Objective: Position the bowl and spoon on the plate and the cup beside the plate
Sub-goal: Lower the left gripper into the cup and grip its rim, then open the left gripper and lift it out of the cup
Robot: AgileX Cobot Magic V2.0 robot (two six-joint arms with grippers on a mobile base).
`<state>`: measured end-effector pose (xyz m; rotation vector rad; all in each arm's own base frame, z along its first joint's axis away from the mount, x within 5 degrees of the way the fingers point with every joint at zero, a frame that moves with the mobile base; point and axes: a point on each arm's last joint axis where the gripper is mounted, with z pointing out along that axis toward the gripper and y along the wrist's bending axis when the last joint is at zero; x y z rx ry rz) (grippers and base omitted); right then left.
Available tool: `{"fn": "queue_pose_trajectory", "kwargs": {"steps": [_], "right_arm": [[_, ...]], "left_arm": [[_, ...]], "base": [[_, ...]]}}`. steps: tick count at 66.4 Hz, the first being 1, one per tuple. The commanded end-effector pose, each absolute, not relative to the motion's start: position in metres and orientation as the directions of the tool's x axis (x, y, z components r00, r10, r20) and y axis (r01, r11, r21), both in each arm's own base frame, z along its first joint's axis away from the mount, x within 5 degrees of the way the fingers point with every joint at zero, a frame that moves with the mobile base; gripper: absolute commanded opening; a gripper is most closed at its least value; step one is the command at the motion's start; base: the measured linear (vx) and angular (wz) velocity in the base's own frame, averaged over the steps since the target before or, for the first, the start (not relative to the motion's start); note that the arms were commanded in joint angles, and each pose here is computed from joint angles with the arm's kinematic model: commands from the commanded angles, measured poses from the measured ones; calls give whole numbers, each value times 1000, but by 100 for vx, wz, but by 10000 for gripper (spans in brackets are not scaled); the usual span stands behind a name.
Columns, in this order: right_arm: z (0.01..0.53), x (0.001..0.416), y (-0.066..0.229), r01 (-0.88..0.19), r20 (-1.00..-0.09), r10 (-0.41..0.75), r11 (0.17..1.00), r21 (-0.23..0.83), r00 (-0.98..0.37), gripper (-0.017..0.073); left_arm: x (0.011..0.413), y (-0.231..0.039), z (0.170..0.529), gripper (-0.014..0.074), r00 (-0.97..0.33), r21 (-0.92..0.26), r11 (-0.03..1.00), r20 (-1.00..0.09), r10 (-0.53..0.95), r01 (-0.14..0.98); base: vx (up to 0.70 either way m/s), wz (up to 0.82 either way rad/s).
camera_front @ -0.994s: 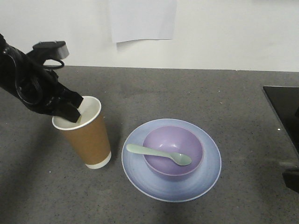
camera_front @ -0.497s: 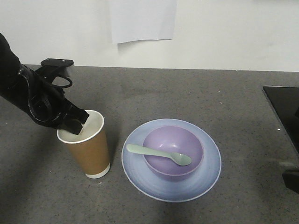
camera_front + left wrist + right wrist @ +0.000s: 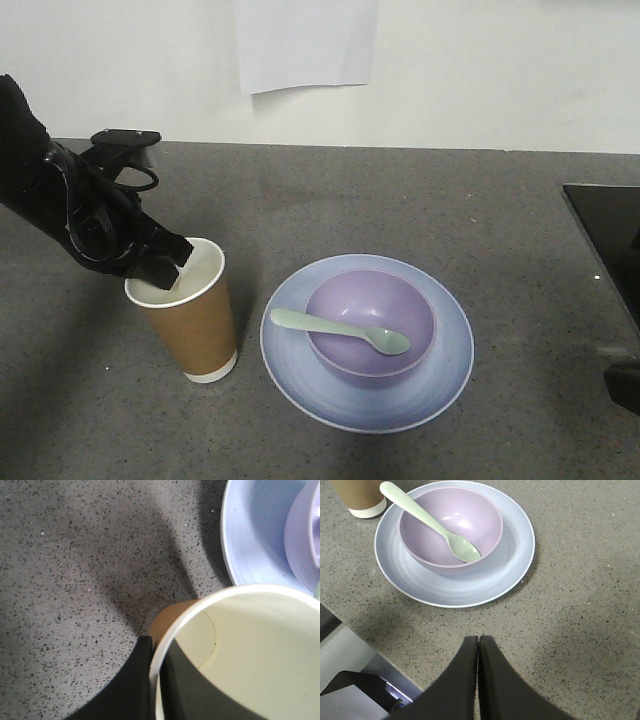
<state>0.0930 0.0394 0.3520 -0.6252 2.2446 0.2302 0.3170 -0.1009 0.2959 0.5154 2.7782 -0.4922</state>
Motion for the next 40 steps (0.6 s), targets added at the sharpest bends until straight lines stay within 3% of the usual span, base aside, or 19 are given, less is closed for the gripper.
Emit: {"fn": "queue_pose_trajectory", "kwargs": {"steps": [1, 40], "right_arm": [[363, 95, 40, -492, -780, -331, 870, -34, -531, -6], [362, 95, 40, -494, -777, -333, 869, -33, -535, -6]], "left_arm": [[315, -104, 314, 25, -881, -294, 871, -389, 268, 394], [310, -108, 320, 316, -888, -346, 853, -385, 251, 391]], "base": [[0, 0], [0, 0]]}}
